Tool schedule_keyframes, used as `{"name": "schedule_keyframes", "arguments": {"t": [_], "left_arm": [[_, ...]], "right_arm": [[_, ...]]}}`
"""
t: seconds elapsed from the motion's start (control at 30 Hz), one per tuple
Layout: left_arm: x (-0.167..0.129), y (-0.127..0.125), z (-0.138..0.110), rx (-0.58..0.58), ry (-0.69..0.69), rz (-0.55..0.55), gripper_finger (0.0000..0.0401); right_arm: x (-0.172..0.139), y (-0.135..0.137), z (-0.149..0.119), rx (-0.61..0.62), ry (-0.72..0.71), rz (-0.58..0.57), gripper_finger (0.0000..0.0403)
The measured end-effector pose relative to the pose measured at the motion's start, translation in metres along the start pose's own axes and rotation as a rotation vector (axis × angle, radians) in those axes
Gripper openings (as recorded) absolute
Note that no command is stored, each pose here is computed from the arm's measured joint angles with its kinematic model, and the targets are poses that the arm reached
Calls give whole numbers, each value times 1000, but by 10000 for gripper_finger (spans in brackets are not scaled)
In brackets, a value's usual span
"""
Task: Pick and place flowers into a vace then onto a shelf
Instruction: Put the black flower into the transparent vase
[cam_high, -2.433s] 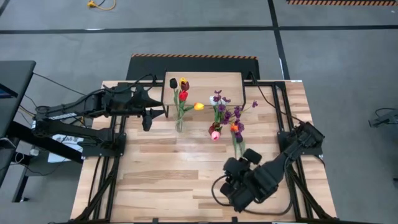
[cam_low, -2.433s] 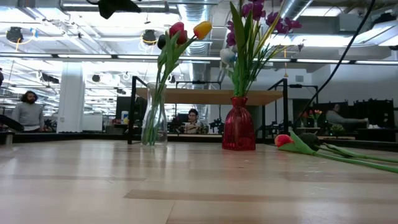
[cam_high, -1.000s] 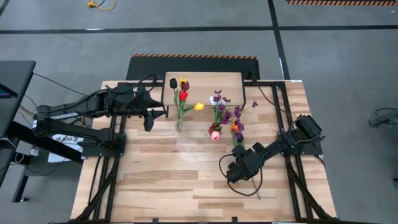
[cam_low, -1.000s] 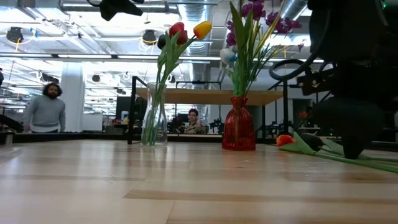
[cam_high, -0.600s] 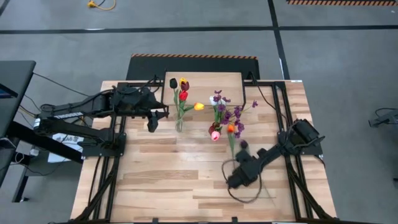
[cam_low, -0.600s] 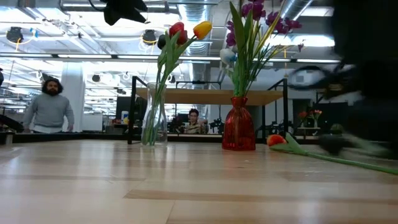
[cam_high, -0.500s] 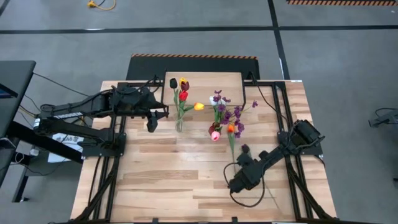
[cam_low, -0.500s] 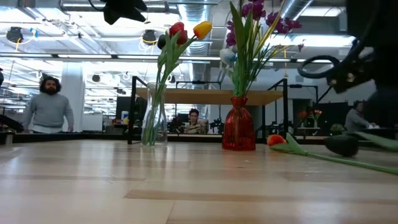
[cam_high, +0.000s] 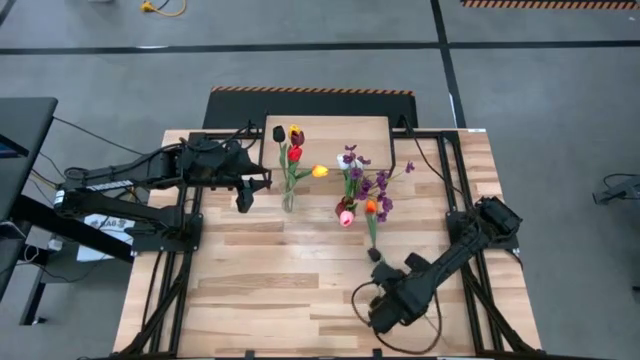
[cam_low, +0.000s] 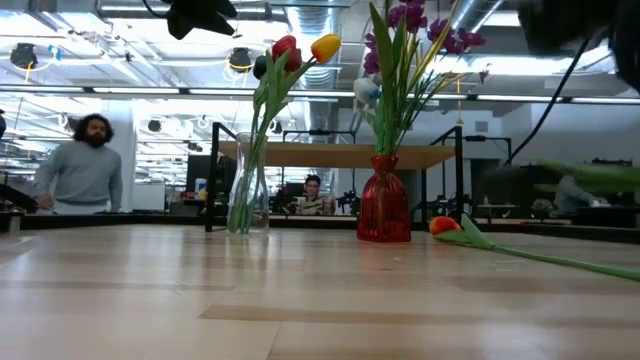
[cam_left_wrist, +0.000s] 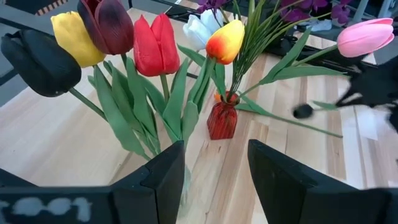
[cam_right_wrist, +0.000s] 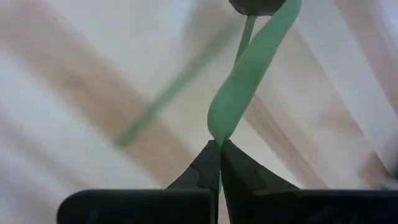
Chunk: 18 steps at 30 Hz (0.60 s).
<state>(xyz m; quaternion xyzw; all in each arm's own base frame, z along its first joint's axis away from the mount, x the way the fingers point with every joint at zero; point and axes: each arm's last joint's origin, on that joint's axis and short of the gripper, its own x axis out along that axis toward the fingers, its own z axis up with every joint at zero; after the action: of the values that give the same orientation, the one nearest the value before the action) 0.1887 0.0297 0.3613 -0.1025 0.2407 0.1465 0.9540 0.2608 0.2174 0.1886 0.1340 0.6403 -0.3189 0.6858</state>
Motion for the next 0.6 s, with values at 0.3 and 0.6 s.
{"name": "schedule_keyframes", "arguments": {"t": [0.3, 0.6], "left_arm": [[0, -1, 1, 5, -5, -29, 165], [-5, -22, 12, 144, -109, -419, 165]], "right_arm": [[-48, 31, 33, -273, -388, 258, 0], [-77, 47, 93, -502, -746, 408, 0]]}}
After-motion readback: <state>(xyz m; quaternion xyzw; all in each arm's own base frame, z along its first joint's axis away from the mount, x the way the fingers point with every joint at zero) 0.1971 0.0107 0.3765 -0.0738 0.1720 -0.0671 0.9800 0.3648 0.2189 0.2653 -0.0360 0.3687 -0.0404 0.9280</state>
